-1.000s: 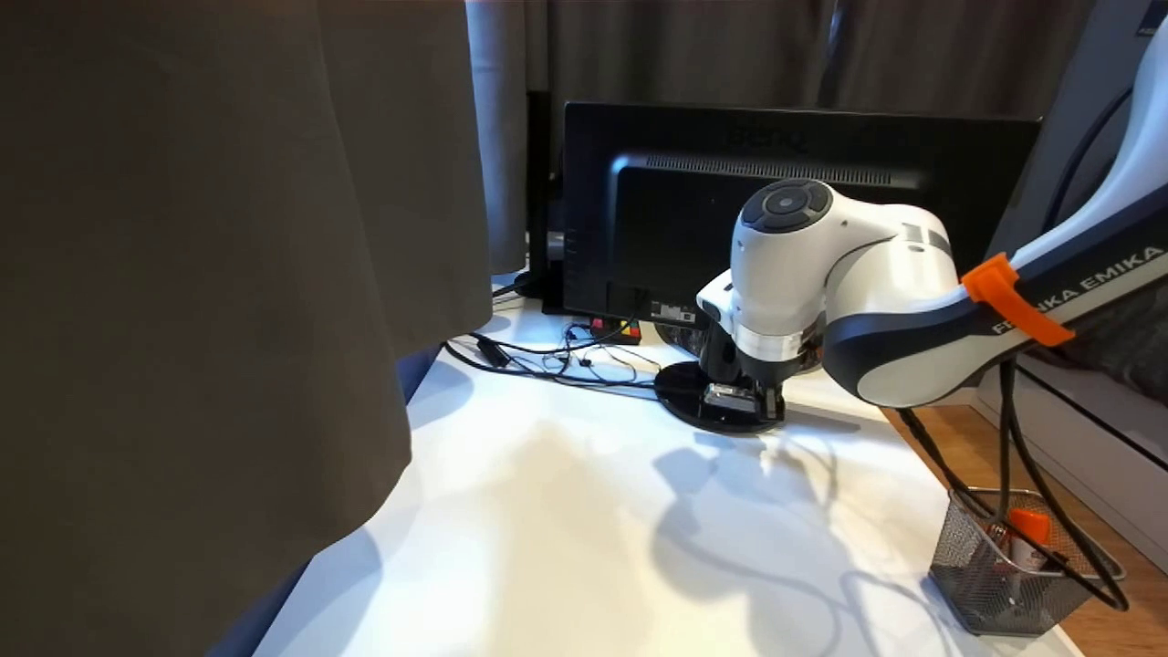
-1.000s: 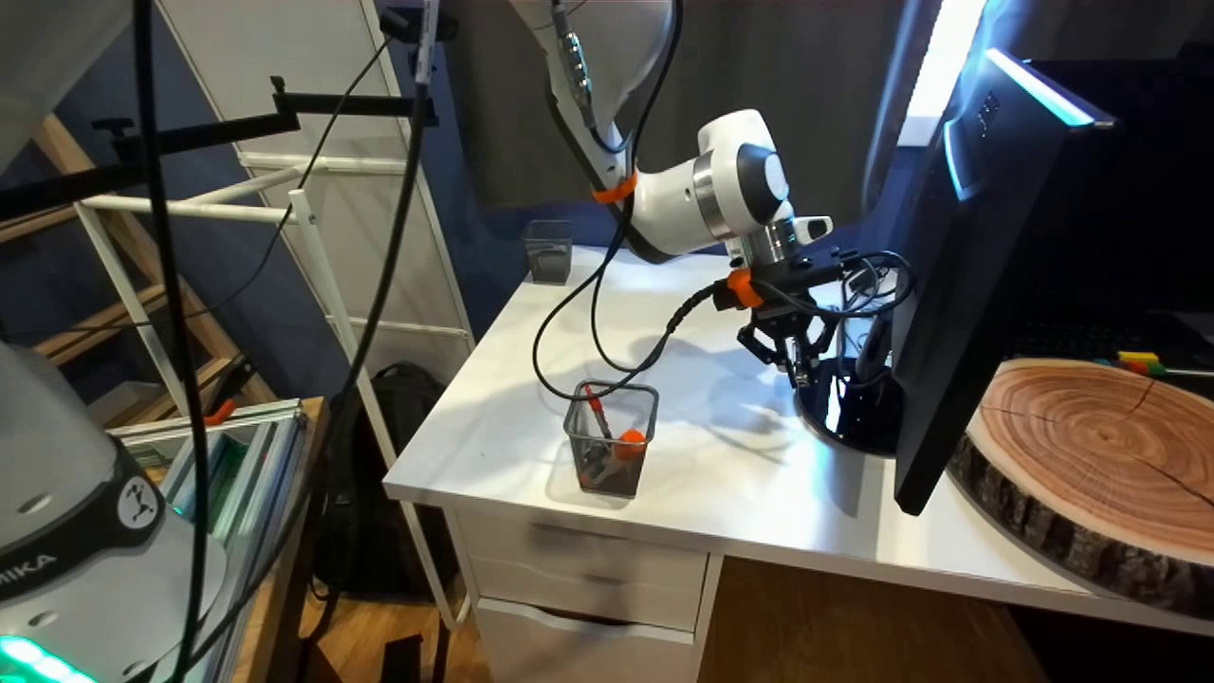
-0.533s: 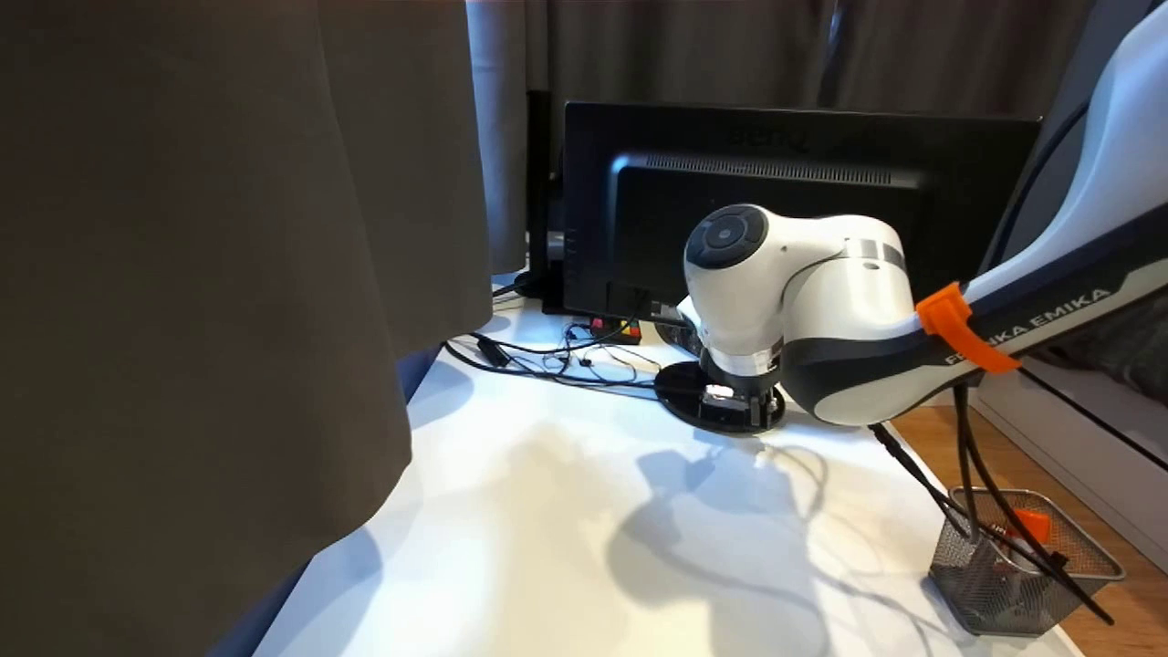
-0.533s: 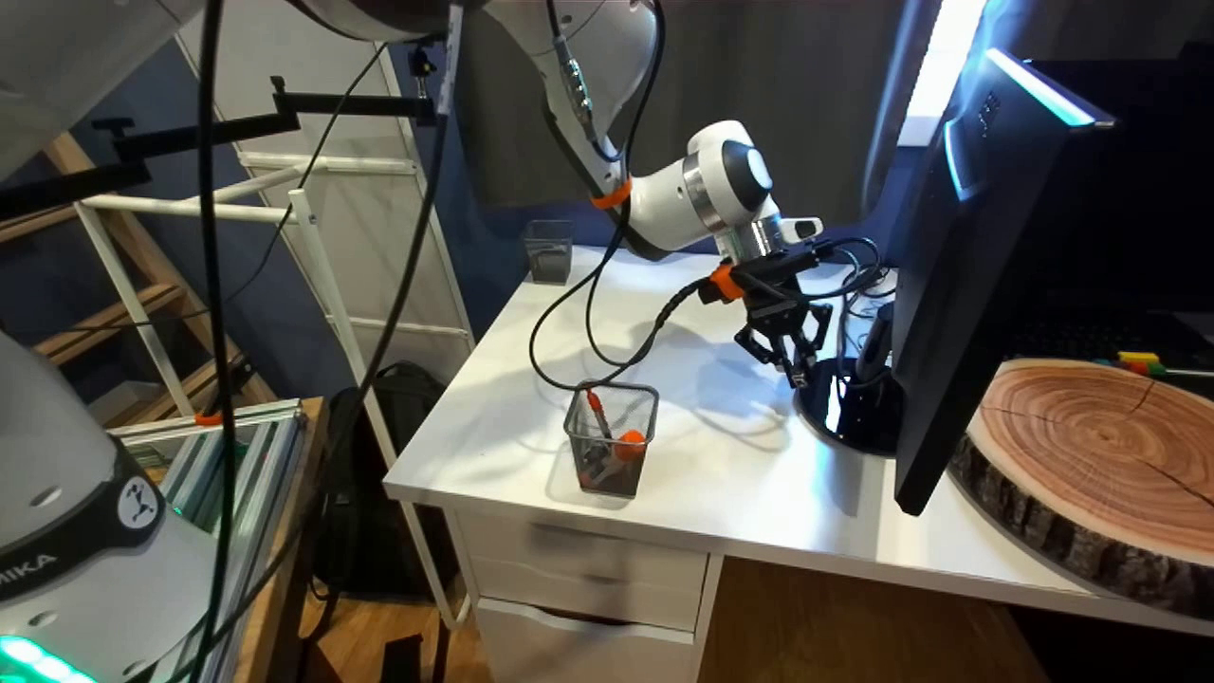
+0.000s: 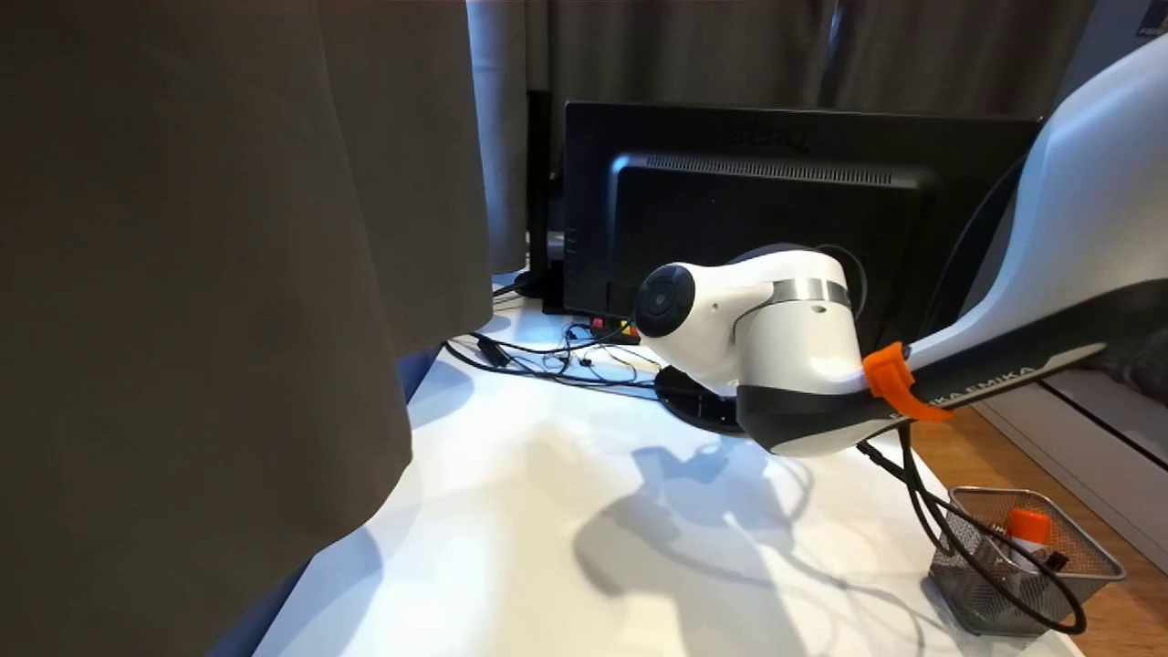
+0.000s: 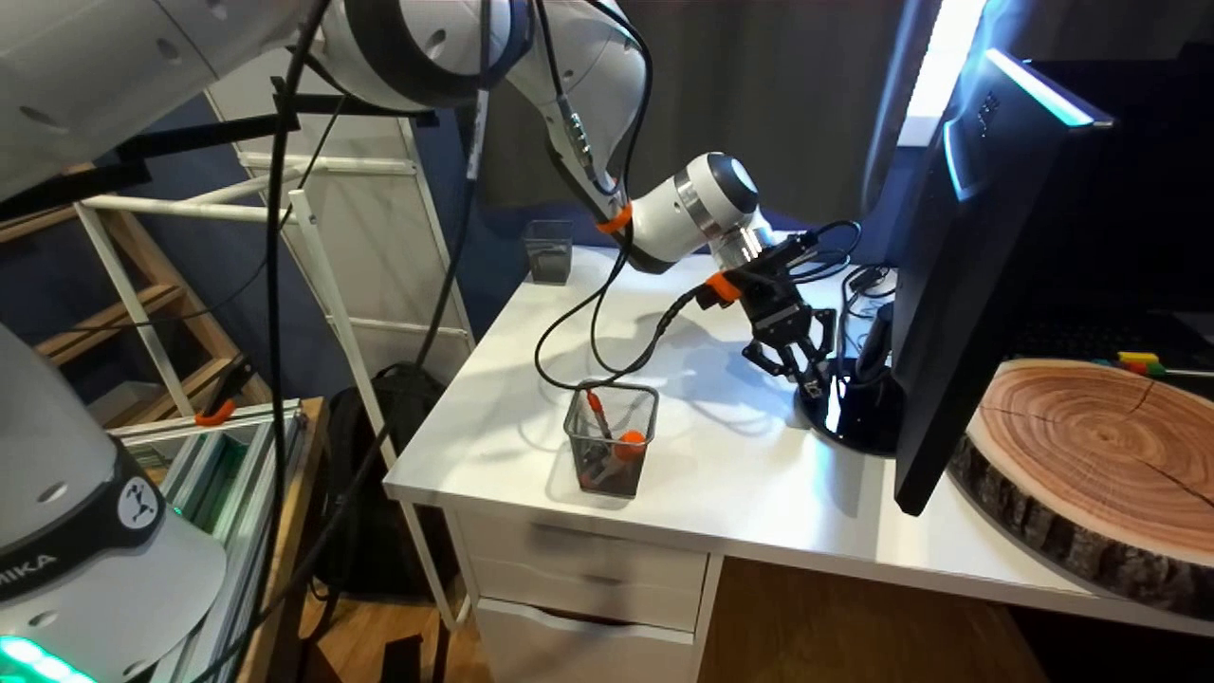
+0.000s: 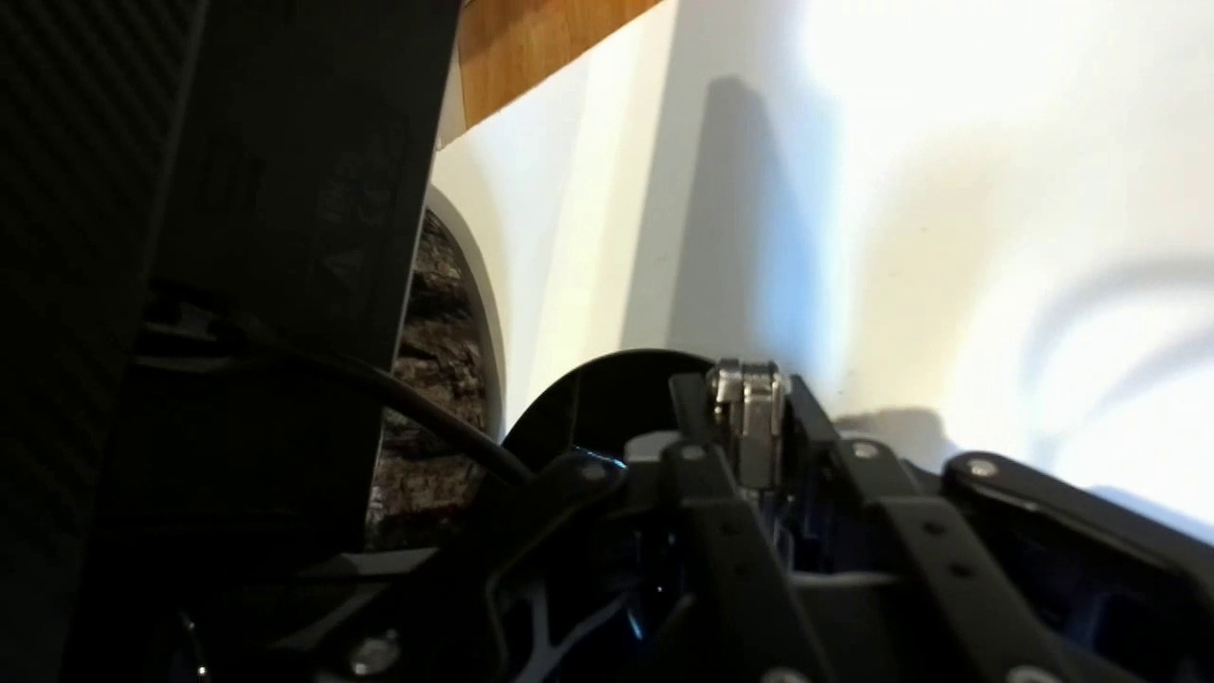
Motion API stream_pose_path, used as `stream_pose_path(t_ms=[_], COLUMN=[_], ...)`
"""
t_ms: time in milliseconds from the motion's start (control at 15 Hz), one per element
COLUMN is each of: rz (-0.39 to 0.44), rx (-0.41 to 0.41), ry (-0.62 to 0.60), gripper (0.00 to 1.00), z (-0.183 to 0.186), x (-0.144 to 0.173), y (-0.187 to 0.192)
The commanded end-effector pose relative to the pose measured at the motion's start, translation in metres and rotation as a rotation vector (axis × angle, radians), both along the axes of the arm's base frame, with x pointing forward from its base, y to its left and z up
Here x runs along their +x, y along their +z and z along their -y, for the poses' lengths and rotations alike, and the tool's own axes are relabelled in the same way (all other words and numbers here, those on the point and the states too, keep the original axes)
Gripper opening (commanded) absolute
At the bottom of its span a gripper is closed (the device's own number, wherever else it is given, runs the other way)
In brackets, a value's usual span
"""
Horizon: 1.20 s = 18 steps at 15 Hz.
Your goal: Pick up the object on the left side next to the basket and put it on the stand of the tv on the right
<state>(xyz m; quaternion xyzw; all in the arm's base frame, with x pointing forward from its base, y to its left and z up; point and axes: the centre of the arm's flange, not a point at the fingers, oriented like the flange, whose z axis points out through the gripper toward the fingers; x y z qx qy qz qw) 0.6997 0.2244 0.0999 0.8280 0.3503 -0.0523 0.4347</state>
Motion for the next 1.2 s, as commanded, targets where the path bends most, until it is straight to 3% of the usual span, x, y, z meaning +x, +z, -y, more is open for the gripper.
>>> stream_pose_path(t_ms=[0, 333, 400, 467, 600, 867, 1000, 1133], rz=[0.052, 0.047, 0.043, 0.041, 0.045, 0.059, 0.045, 0.043], rx=[-0.020, 0.019, 0.026, 0.033, 0.040, 0.049, 0.100, 0.196], ry=[0.006, 0.011, 0.011, 0.010, 0.012, 0.011, 0.007, 0.031], gripper=[0.05, 0.05, 0.13, 0.46, 0.51, 0.80, 0.95, 1.00], z=[-0.011, -0.012, -0.013, -0.015, -0.022, -0.035, -0.046, -0.064], x=[0.036, 0.043, 0.043, 0.042, 0.039, 0.033, 0.023, 0.006], y=[-0.011, -0.024, -0.026, -0.026, -0.023, 0.001, 0.018, 0.037])
